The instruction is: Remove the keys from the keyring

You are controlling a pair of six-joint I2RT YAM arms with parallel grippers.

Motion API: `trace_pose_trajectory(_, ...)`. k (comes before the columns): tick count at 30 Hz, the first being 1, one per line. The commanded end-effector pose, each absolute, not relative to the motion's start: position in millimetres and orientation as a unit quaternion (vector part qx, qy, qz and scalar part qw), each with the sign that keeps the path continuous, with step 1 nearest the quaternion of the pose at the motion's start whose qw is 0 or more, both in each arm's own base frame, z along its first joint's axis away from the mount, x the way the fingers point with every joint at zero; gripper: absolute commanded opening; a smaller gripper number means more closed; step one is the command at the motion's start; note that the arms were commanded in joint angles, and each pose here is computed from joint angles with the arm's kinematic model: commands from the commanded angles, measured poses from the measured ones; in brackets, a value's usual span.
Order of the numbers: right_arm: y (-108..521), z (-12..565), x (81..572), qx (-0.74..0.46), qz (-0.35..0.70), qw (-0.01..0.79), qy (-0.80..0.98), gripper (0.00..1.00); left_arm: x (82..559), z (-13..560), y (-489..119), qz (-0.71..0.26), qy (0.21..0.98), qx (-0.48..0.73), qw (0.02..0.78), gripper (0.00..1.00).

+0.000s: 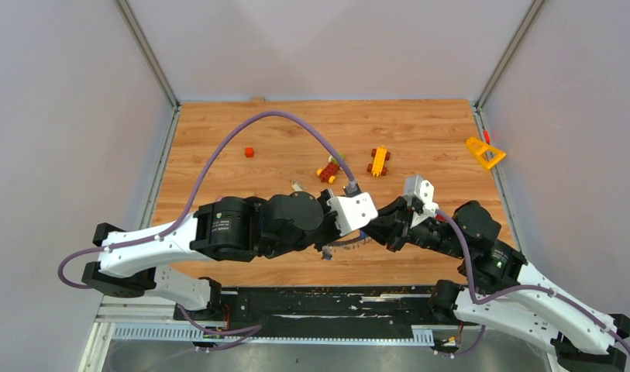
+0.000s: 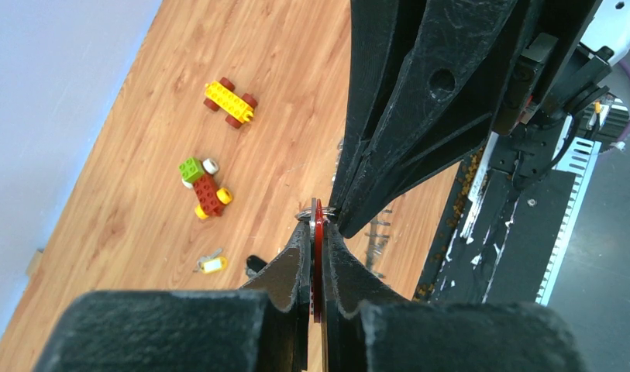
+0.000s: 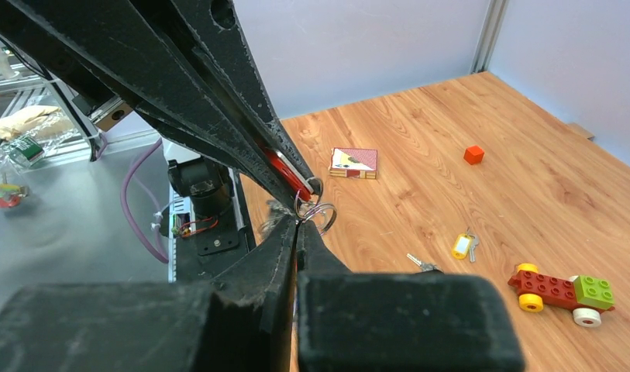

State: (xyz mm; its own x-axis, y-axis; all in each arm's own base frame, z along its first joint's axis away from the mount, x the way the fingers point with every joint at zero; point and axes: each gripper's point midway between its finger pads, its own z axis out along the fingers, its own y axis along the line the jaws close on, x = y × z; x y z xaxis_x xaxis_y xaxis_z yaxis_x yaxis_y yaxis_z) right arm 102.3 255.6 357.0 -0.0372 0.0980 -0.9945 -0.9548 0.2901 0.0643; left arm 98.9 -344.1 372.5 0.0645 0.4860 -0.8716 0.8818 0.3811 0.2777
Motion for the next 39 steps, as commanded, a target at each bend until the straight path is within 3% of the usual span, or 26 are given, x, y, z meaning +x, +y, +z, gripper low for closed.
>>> trace_pose_trajectory(1, 255, 363, 98, -0.388, 0.464, 0.583, 0.543, 0.0, 105, 408, -339, -0.227, 0.649, 0.471, 0.552, 0.0)
trace_pose_trajectory(19, 243, 377, 47, -0.489, 0.49, 0.601, 0.399, 0.0, 109, 404, -332, -0.236, 0.656, 0.451, 0.557, 0.0)
trace_pose_trajectory(39, 233, 394, 28, -0.512, 0.49, 0.627, 0.323, 0.0, 98, 379, -347, -0.24, 0.656, 0.494, 0.517, 0.0)
